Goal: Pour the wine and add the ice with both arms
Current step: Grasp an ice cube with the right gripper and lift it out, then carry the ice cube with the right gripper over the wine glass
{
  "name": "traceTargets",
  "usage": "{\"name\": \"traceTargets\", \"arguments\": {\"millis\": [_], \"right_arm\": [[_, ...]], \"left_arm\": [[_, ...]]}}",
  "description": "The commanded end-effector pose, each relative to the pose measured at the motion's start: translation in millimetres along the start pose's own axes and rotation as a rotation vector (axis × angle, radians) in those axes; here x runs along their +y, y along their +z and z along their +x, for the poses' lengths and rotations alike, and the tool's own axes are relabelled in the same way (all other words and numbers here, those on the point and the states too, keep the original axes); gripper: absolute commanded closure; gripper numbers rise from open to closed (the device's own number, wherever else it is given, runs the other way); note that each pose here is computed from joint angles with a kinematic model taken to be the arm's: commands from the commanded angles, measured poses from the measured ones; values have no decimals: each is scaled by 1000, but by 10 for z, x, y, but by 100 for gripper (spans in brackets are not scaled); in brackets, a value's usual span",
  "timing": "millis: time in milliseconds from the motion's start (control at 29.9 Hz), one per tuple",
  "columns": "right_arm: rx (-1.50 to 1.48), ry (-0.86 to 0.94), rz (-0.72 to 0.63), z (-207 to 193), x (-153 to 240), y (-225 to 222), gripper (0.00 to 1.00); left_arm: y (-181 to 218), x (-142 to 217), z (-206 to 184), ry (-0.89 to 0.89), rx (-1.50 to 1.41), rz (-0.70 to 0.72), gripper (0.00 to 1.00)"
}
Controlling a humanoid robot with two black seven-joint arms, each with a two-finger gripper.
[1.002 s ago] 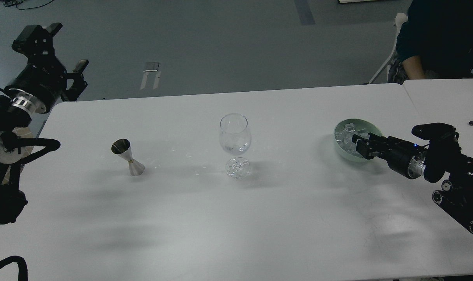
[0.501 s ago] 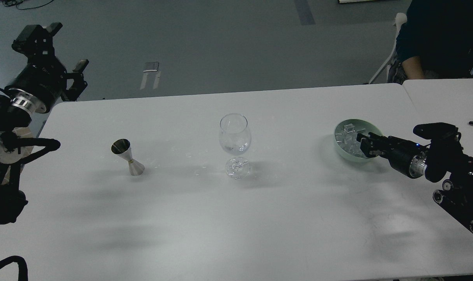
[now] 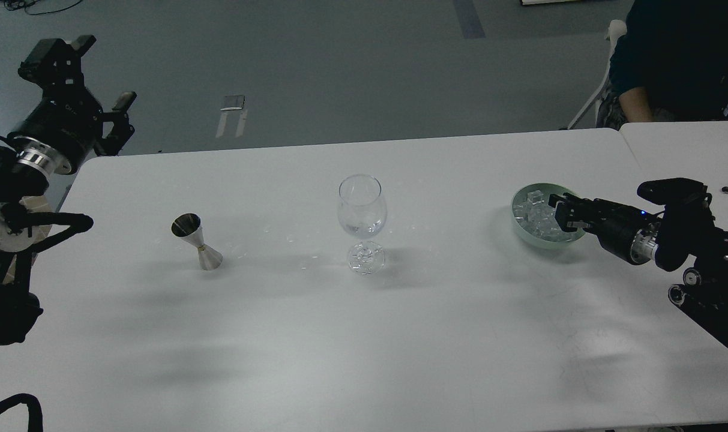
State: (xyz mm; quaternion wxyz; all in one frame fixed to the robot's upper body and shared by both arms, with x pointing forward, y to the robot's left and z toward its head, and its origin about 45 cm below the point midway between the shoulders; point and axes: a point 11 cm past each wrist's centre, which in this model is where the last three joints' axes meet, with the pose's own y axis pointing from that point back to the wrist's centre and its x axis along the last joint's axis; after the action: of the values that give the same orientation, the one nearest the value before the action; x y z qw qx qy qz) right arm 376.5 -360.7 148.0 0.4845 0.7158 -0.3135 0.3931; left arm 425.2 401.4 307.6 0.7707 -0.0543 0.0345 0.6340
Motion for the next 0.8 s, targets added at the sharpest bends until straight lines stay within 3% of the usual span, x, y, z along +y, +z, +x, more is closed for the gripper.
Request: {"name": "traceTargets", "arguments": {"millis": [0, 134, 301, 434, 568, 635, 769], "right_arm": [[58, 52, 22, 367, 220, 23, 100], [91, 105, 71, 891, 504, -79, 100], [211, 151, 186, 1555, 678, -503, 100], [307, 236, 253, 2306, 749, -918, 100], [353, 210, 359, 2524, 624, -1417, 100], [429, 172, 449, 2582, 452, -1903, 100], [498, 125, 503, 2546, 266, -2274, 100]], "left_arm": [[-1, -9, -18, -3, 3, -2, 3], [-1, -6, -9, -2, 1, 0, 3], [1, -13, -21, -3, 1, -1, 3], [9, -15, -19, -3, 0, -1, 3], [31, -16, -8, -1, -5, -3, 3], [38, -19, -9, -2, -7, -3, 3], [24, -36, -39, -11, -15, 7, 3]]}}
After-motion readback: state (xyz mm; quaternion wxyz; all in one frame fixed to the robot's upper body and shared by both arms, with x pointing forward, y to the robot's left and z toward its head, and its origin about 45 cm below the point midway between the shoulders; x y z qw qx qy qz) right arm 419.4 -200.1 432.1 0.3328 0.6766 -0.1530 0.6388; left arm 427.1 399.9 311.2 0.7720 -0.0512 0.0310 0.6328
